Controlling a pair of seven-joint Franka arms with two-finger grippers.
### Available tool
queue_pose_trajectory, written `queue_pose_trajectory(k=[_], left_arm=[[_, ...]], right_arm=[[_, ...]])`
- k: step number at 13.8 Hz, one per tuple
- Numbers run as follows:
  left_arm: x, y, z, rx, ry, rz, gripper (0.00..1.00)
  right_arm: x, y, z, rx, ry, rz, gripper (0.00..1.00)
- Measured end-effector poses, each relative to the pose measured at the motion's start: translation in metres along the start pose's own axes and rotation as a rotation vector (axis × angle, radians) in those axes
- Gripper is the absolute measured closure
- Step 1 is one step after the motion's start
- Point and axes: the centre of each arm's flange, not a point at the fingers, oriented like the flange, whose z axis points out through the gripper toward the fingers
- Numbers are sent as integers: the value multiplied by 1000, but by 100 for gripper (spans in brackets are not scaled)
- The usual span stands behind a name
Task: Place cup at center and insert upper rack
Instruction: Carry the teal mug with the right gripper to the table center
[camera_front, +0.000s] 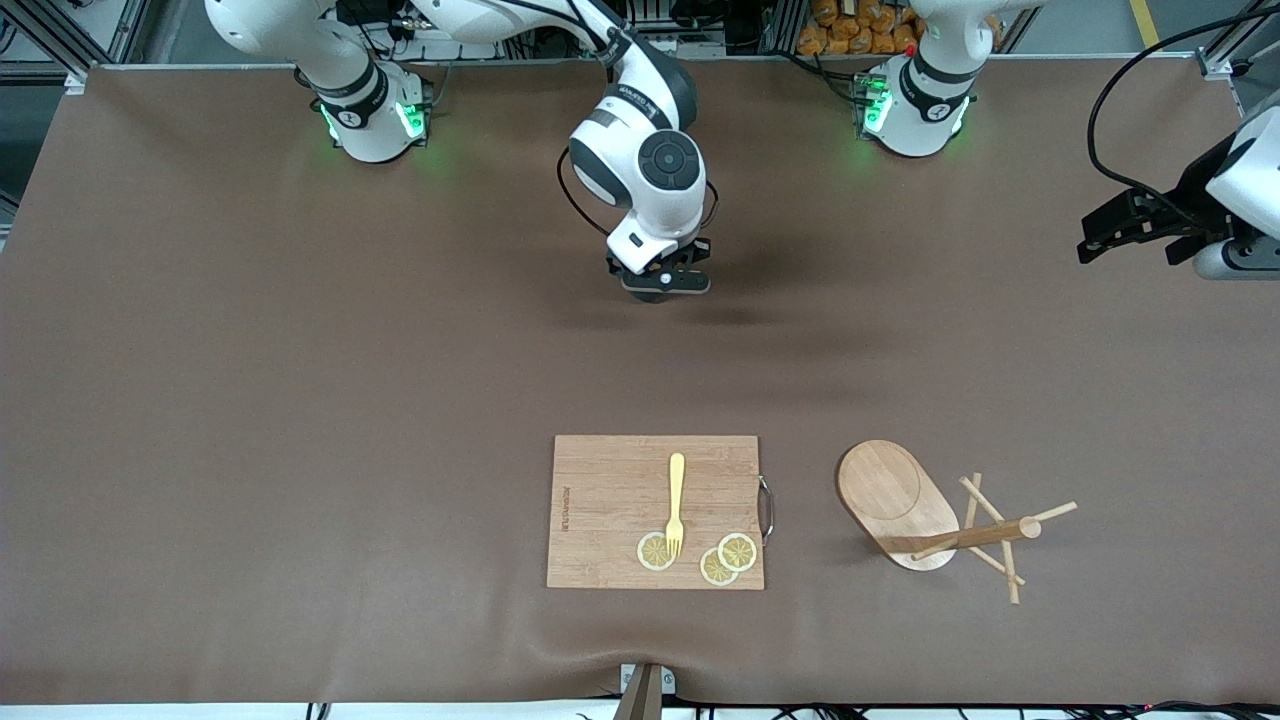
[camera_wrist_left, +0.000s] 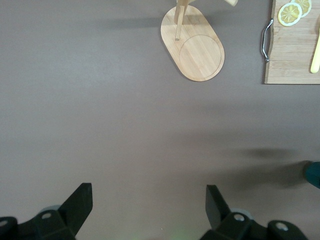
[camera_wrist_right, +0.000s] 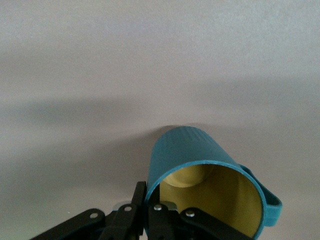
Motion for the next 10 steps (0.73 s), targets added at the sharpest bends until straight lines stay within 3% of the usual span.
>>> queue_pose_trajectory(k=[10], left_arm=[[3, 13, 5, -1, -5, 25, 0]], right_arm=[[0, -2, 12, -1, 0, 180, 95]])
